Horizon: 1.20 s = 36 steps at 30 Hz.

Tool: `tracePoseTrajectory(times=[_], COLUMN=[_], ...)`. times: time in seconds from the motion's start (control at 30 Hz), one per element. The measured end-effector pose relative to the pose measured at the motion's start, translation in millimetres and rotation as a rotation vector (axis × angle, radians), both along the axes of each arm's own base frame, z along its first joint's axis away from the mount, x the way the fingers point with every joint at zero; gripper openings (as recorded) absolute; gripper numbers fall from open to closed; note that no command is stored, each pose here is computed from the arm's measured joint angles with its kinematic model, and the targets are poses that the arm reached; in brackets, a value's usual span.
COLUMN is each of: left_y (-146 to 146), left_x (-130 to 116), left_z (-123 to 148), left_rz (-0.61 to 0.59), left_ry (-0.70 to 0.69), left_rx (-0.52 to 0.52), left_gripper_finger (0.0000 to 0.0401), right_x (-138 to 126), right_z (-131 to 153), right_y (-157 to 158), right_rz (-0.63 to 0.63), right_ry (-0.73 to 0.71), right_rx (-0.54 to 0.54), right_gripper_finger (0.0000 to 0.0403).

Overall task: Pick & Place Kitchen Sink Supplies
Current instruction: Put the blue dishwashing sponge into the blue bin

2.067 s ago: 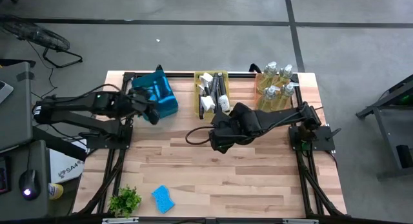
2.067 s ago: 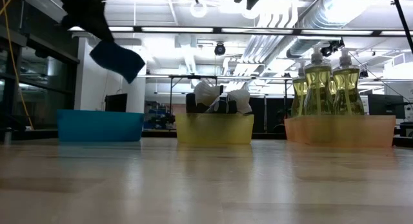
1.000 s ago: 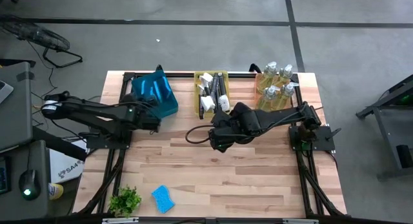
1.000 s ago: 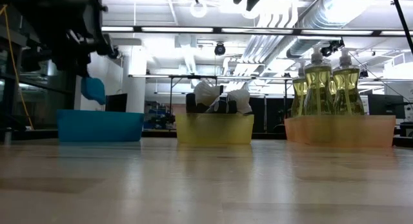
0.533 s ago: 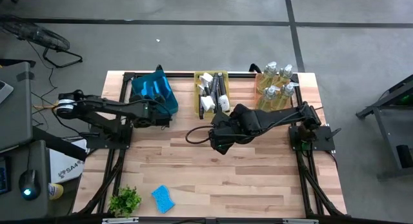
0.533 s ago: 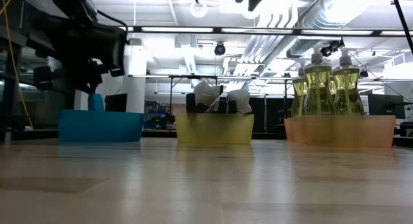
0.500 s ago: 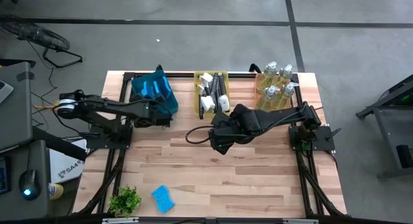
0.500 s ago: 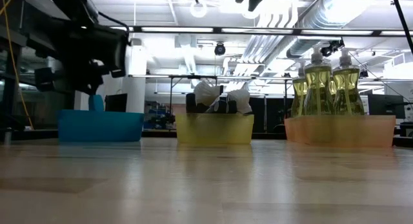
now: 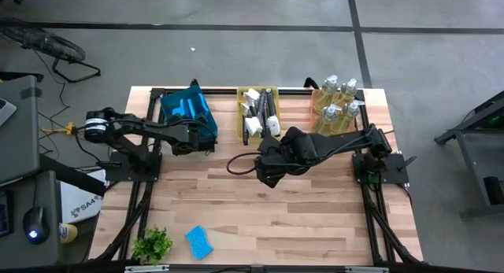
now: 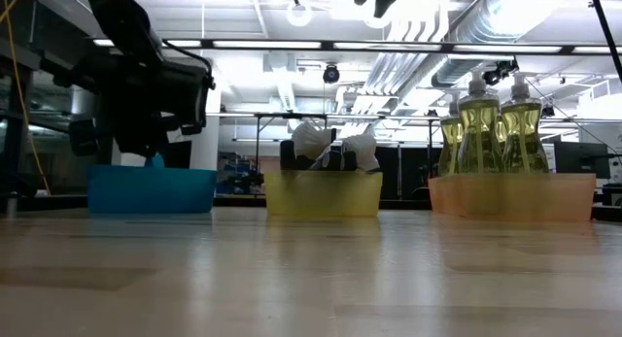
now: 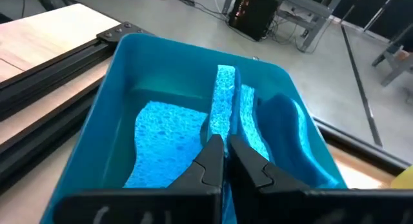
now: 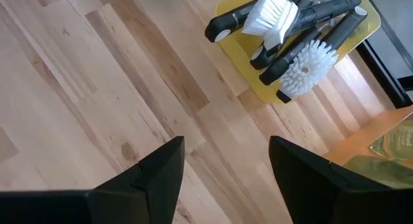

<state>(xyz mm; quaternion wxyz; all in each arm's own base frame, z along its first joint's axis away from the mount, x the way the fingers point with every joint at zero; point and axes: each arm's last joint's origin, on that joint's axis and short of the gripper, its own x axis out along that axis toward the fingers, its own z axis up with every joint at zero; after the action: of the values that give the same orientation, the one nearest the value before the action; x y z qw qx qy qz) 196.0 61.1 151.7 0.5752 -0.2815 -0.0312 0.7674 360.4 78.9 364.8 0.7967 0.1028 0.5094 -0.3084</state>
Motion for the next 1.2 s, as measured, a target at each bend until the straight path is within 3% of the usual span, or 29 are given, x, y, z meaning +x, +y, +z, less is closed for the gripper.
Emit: tracePoseTrajectory(times=[0.43,0.7,0.93,1.2], left_y=[0.8,2.1,2.5,1.4], left_x=[7.2,13.3,15.8,15.4], left_z=[-19.3,-19.8,-19.9,-21.8], left_rz=[-0.006,-0.081,-0.096,-0.102], left_ry=[0.070,0.176,0.179,0.166], left_rx=[-0.019,-0.013,-0.017,-0.097], left_gripper_finger=[0.0013,0.0090,0.0162,0.0199], right_x=[0.2,0.1,0.1,0.1], right_z=[-0.1,-0.2,-0.4,-0.7], right_y=[-0.7,-0.4,0.1,0.4], right_rz=[-0.002,0.004,0.009,0.011], right_ry=[0.001,0.005,0.010,0.014], right_rx=[0.006,0.018,0.034,0.045], right_gripper_finger=[0.0220,0.0220,0.0220,0.0220])
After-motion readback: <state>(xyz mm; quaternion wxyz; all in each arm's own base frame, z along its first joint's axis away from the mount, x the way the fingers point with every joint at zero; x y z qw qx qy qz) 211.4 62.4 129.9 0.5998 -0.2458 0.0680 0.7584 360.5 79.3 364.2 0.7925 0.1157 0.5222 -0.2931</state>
